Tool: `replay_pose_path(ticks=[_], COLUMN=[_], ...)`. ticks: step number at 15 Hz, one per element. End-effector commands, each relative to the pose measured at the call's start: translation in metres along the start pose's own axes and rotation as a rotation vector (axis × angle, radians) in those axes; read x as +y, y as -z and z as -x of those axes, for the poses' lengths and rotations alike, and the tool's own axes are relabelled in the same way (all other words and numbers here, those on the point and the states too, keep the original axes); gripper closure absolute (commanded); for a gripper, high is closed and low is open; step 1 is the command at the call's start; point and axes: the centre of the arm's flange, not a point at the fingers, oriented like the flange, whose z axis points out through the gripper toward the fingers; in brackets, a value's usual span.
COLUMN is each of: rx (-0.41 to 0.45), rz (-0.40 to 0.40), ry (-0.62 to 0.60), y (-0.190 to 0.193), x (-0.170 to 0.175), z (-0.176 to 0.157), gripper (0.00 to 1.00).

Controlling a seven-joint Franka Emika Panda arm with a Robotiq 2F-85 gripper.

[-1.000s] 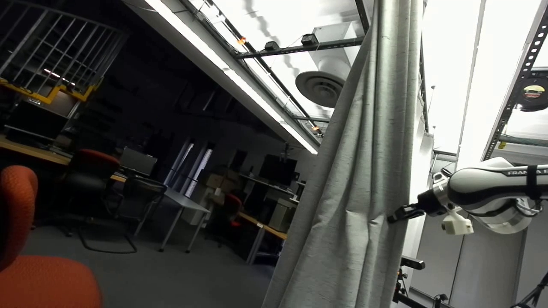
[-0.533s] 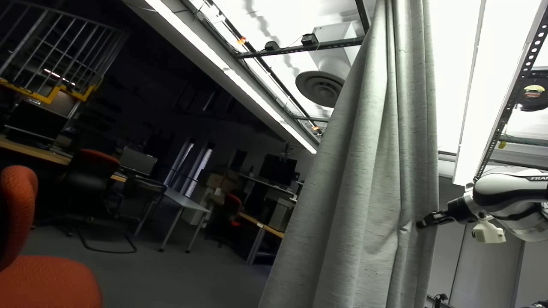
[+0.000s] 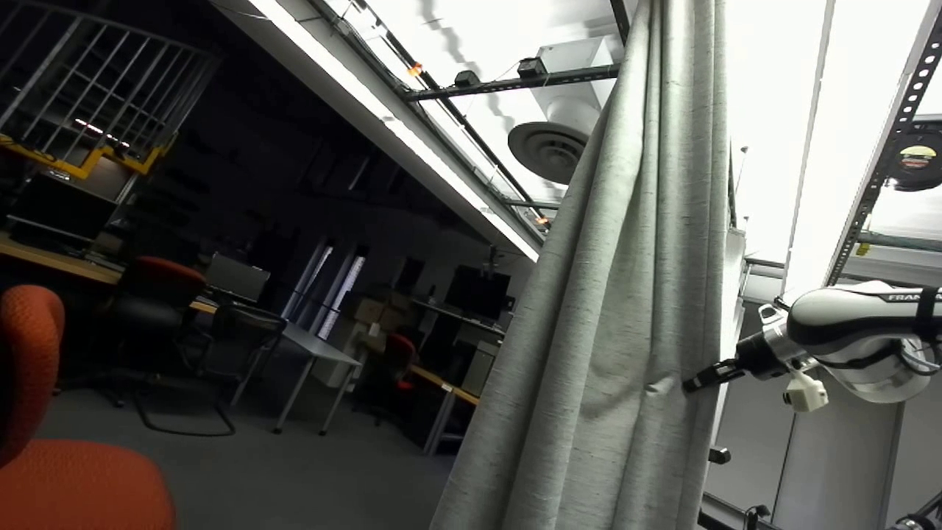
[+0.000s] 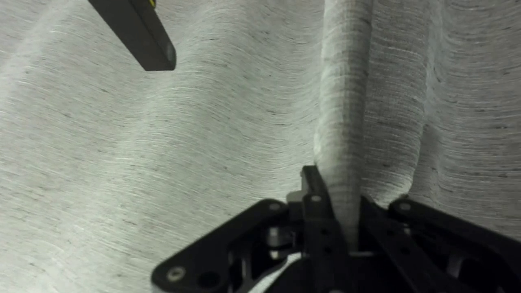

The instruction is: Open the curtain from left to right

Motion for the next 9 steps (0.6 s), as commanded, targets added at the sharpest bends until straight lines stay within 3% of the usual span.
replay_pose_path(ticks=[1,5,9], rx=[-0.038,-0.046,-0.060], rz=[-0.122,-0.223,-0.274], ry=[0.066,0.108,0.113], y=[-0.015,-0.014,-0.007], x=[-0.025,-0.057,-0.077], z=[-0.005,-0.013,-0.011], gripper=[0.99,0.99,0.99])
